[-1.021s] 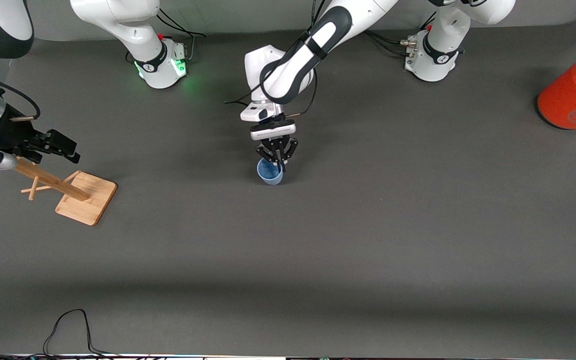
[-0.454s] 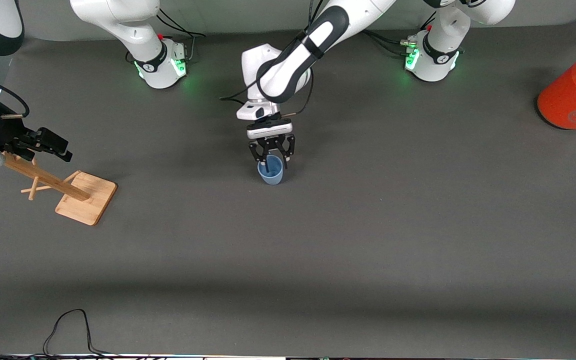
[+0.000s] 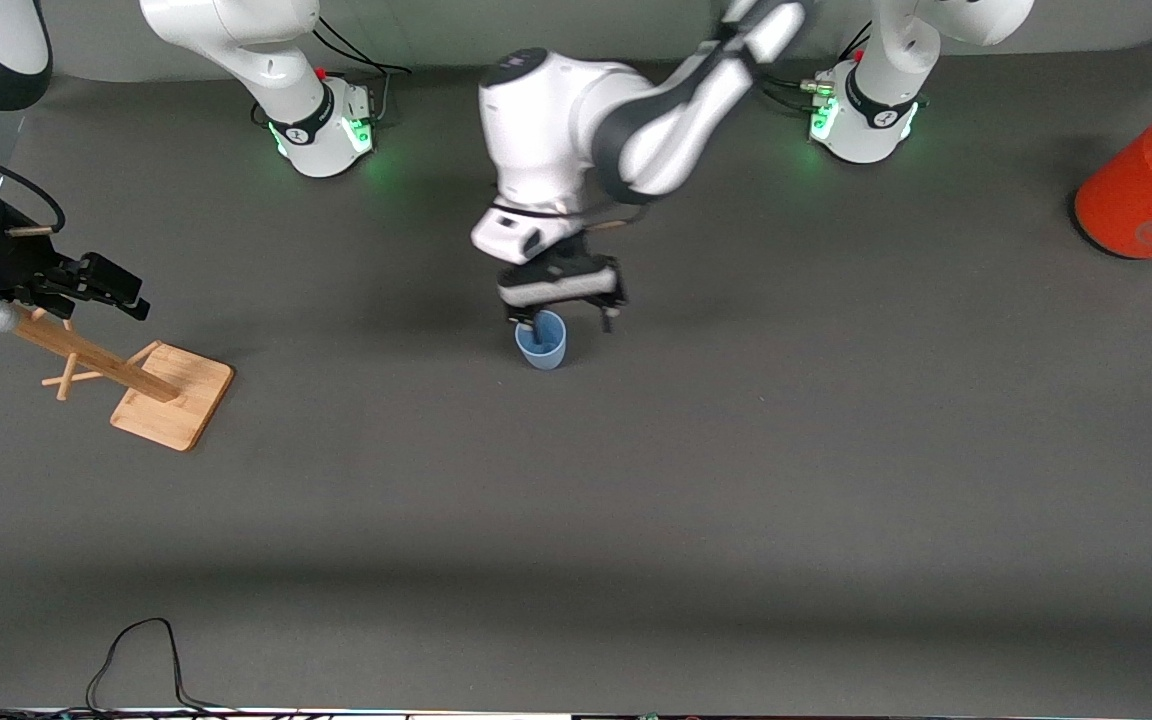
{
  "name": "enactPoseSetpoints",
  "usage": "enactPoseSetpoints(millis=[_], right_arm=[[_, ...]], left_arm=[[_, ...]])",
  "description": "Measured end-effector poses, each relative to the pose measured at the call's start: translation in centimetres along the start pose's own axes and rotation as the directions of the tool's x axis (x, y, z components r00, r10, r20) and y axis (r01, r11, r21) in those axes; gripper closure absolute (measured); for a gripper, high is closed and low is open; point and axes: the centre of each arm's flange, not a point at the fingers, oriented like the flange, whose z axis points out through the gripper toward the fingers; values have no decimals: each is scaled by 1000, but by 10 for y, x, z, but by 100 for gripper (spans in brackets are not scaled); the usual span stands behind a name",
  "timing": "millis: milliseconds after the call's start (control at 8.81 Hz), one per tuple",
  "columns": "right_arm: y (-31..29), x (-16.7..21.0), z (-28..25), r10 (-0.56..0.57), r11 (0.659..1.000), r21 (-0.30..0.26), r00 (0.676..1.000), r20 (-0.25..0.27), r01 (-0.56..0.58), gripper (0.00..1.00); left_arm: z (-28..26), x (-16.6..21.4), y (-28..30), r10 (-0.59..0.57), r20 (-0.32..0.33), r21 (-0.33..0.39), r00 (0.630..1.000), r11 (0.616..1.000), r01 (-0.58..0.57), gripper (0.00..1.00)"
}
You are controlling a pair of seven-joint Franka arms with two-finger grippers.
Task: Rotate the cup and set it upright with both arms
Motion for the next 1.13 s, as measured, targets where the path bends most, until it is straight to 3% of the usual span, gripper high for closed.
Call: enactPoseSetpoints(millis=[340,567,794,1135], right_arm=[[-3,3,-8,-3,1000,-1,997,71,3,0],[-5,14,1,-3,1000,-5,996,90,4,0],[-7,16,3,-7,1000,-5,995,95,7,0],[-9,15,-1,-10,1000,-5,996,92,11,0]], left_arm=[[-21,104,-124,128,179,19,976,991,-133,0],[-38,148,-215,211,280,-48,937,977,-206,0],[-55,173,-306,231,315,-109,921,972,-207,0],[-55,176,-426,210,336,-114,918,977,-182,0]])
